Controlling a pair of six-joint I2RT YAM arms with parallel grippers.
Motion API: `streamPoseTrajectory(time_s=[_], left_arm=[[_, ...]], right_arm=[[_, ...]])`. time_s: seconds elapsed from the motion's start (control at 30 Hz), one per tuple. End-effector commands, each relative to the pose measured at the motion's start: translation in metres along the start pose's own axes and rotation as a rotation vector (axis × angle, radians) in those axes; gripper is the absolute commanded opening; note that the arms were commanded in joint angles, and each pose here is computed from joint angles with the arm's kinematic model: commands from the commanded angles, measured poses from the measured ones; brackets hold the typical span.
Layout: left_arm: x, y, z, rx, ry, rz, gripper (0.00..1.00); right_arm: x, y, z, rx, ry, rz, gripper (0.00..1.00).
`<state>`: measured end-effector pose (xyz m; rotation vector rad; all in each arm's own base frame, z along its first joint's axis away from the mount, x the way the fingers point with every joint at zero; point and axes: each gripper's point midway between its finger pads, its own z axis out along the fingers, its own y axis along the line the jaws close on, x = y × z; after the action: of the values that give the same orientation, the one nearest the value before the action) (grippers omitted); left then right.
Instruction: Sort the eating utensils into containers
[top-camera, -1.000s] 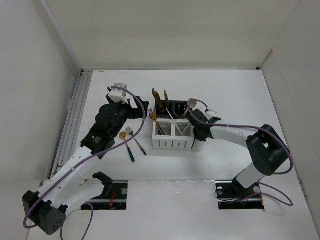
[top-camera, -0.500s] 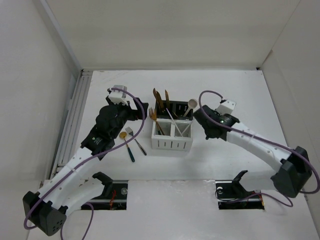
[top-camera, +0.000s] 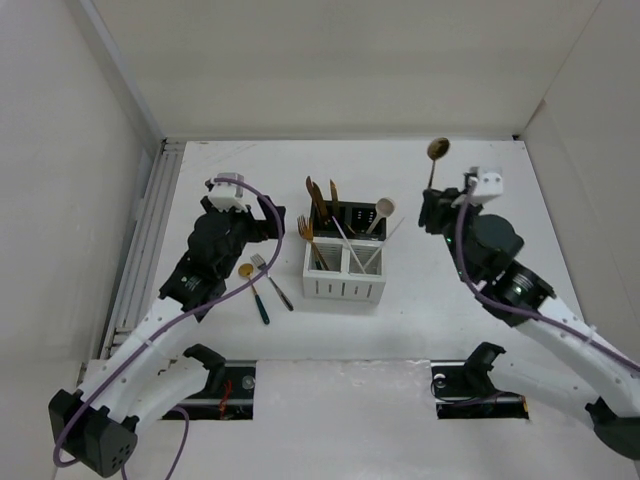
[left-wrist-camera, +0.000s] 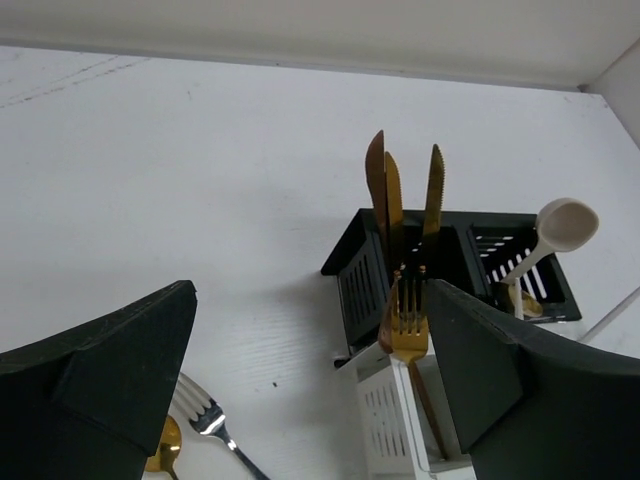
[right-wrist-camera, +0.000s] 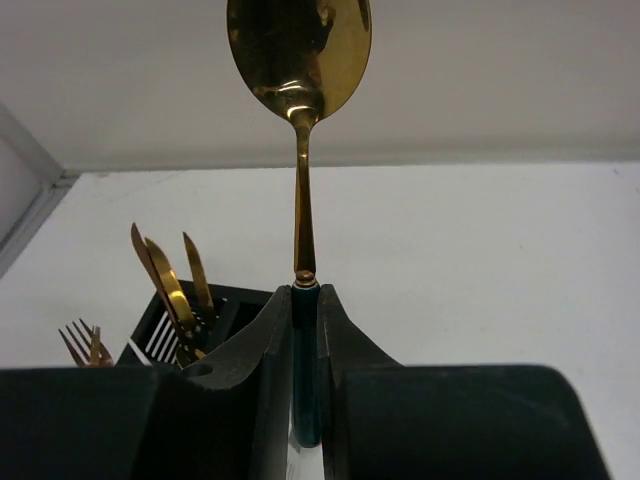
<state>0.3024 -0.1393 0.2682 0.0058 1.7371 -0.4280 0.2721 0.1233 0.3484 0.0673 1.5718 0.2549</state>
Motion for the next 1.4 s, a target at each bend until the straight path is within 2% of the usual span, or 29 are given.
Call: streamPoseTrajectory(time_s=[0.0,0.07,0.13,0.17,0.33,0.5,0.67,0.73,0.97,1.07,1.13,1.27,1.3,1.37], left_arm=[[-0.002,0.010,-0.002,-0.033,-0.020,-0.010,0.97],[0.002,0.014,-0.003,-0.048,-0.004,-0.016,1.00],[0.012,0.034,-0.006,-0.151,0.036,-0.081,1.00],[0.018,0.041,-0.008,-0.183,0.057,-0.099,1.00],[0.090,0.081,-0.022,-0.342,0.310,-0.174,1.00],[0.115,0.087,-0.028,-0.355,0.364,-0.278,1.00],[0.137,0.091,-0.033,-0.375,0.427,-0.292,1.00],[0.141,0.089,-0.032,-0.377,0.442,-0.319,1.00],[0.172,0.091,-0.039,-0.401,0.545,-0.352,1.00],[0.176,0.090,-0.040,-0.405,0.565,-0.362,0.98],[0.185,0.089,-0.042,-0.417,0.593,-0.373,0.95],[0.202,0.087,-0.049,-0.433,0.666,-0.363,0.75],[0.202,0.083,-0.047,-0.424,0.674,-0.355,0.67],[0.212,0.087,-0.053,-0.464,0.727,-0.331,0.60]], right_arm=[[-0.020,0.054,0.029,-0.183,-0.073,-0.124,0.00],[-0.008,0.068,0.053,-0.180,-0.062,-0.173,0.00],[-0.012,0.080,0.069,-0.183,-0.112,-0.167,0.00],[0.005,0.087,0.083,-0.181,-0.091,-0.196,0.00],[0.030,0.112,0.112,-0.228,-0.124,-0.189,0.00],[0.078,0.112,0.130,-0.200,-0.070,-0.222,0.00],[0.107,0.122,0.132,-0.253,-0.041,-0.169,0.00],[0.133,0.118,0.132,-0.249,0.003,-0.143,0.00],[0.156,0.107,0.134,-0.197,0.013,-0.097,0.00],[0.159,0.103,0.133,-0.184,0.019,-0.101,0.21],[0.154,0.103,0.129,-0.196,0.012,-0.096,0.31],[0.151,0.101,0.125,-0.195,0.014,-0.097,0.48],[0.144,0.101,0.123,-0.197,-0.001,-0.098,0.51],[0.135,0.101,0.121,-0.199,-0.014,-0.090,0.53]])
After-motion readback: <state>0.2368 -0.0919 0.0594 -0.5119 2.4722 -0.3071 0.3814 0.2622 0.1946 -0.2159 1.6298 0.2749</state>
